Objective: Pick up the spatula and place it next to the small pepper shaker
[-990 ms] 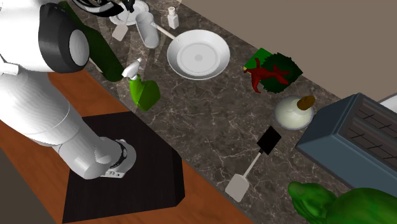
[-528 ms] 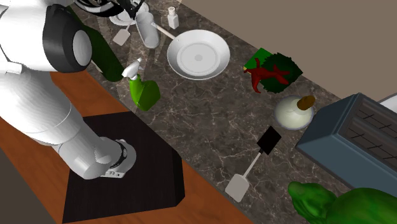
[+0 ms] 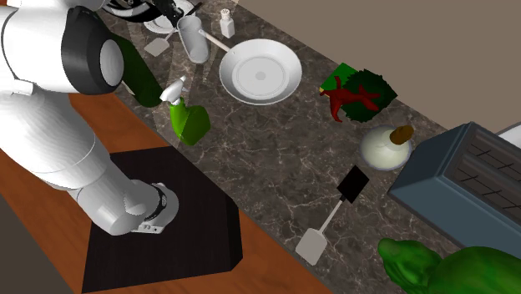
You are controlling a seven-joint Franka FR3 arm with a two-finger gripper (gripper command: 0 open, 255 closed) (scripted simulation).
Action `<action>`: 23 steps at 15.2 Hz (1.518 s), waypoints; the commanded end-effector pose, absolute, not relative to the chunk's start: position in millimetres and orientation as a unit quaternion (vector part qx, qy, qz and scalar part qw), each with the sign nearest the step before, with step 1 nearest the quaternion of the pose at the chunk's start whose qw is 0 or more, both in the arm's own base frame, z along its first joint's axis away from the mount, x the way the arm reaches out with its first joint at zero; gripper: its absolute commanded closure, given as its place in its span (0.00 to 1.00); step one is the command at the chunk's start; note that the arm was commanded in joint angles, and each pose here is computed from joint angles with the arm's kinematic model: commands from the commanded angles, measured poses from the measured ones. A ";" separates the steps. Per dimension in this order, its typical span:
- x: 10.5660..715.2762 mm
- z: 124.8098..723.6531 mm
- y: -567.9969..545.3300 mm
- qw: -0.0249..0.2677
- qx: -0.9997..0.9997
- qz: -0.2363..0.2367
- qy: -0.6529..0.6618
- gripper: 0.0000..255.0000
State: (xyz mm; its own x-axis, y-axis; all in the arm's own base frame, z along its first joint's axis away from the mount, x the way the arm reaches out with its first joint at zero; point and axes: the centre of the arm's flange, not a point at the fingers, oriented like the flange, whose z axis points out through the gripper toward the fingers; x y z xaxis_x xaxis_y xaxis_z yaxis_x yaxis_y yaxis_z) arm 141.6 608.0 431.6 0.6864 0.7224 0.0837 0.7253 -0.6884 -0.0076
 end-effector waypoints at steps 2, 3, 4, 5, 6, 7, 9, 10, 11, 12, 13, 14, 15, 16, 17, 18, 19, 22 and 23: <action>142.0 419.7 606.8 0.013 -0.918 -0.030 -0.395 1.00; 141.9 419.7 606.8 0.013 -0.918 -0.030 -0.395 1.00; 142.0 419.7 606.8 0.013 -0.918 -0.030 -0.395 1.00; 141.9 419.7 606.8 0.013 -0.918 -0.030 -0.395 1.00; 141.7 421.0 606.3 0.013 -0.918 -0.031 -0.394 0.00; 143.4 419.1 608.1 0.013 -0.918 -0.030 -0.395 0.00; 144.1 419.3 608.6 0.013 -0.918 -0.030 -0.395 0.00; 142.0 417.1 609.5 0.013 -0.918 -0.031 -0.395 0.00; 142.0 419.7 606.8 0.013 -0.918 -0.030 -0.395 0.00; 141.4 432.8 606.2 0.013 -0.918 -0.030 -0.395 0.00; 140.8 446.0 605.5 0.013 -0.918 -0.030 -0.395 0.00; 140.2 459.2 604.9 0.013 -0.918 -0.030 -0.395 0.00; 139.7 469.6 604.4 0.013 -0.918 -0.030 -0.395 0.00; 139.7 469.6 604.4 0.013 -0.918 -0.030 -0.395 0.00; 139.7 469.5 604.4 0.013 -0.918 -0.030 -0.395 0.00; 139.7 469.6 604.4 0.013 -0.918 -0.030 -0.395 0.00; 139.7 469.6 604.4 0.013 -0.918 -0.030 -0.395 0.00; 139.7 469.6 604.4 0.013 -0.918 -0.030 -0.395 0.00; 139.7 469.6 604.4 0.013 -0.918 -0.030 -0.395 0.00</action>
